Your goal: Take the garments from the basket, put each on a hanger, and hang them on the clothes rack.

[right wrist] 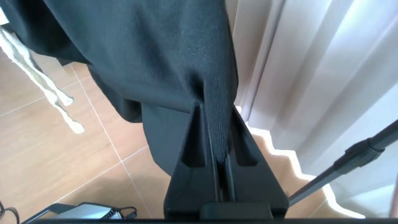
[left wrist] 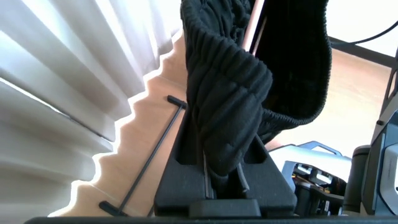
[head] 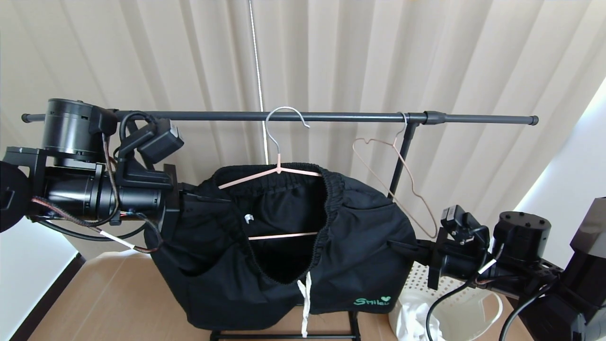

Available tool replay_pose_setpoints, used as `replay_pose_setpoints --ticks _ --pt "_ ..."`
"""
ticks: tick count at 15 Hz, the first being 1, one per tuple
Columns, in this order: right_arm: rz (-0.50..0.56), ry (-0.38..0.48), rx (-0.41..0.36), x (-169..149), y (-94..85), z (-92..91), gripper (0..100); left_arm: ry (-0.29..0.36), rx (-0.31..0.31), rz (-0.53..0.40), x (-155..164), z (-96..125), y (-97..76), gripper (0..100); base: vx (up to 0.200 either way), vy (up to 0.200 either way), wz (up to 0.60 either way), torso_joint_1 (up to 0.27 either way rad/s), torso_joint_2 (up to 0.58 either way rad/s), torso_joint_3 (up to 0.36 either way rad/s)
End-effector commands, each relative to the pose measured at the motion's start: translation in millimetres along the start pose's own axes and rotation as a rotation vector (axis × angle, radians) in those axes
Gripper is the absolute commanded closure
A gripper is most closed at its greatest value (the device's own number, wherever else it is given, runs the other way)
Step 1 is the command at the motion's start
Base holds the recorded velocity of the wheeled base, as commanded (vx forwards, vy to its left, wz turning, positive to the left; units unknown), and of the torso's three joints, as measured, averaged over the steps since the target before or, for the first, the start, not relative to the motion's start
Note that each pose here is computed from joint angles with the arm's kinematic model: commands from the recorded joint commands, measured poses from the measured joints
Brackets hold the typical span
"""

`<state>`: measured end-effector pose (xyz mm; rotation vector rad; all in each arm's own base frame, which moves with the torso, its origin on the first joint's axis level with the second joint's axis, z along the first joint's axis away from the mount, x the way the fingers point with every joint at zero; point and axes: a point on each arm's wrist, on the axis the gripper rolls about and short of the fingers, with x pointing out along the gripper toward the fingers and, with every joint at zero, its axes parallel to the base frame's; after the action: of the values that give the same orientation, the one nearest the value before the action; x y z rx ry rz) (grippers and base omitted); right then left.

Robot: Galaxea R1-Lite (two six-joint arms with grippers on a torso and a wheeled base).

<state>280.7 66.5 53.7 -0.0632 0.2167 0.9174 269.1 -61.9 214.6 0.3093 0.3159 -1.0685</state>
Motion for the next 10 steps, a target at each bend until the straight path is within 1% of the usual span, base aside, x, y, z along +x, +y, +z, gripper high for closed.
replay_pose_setpoints --ticks 1,6,10 --pt "-0.004 -0.001 0.000 -0.2 -1.6 -0.2 100 -0.010 0.000 0.004 -4.4 0.3 0.4 100 0.000 0.000 0.00 0.000 0.00 0.000" --pt "-0.008 0.000 0.000 -1.1 -2.5 -0.2 100 -0.010 -0.011 0.030 -11.5 -2.2 4.3 100 0.000 0.000 0.00 0.000 0.00 0.000" --pt "-0.001 0.006 0.004 -1.7 0.9 0.5 100 -0.001 -0.022 0.021 -9.1 -6.1 3.3 100 0.000 0.000 0.00 0.000 0.00 0.000"
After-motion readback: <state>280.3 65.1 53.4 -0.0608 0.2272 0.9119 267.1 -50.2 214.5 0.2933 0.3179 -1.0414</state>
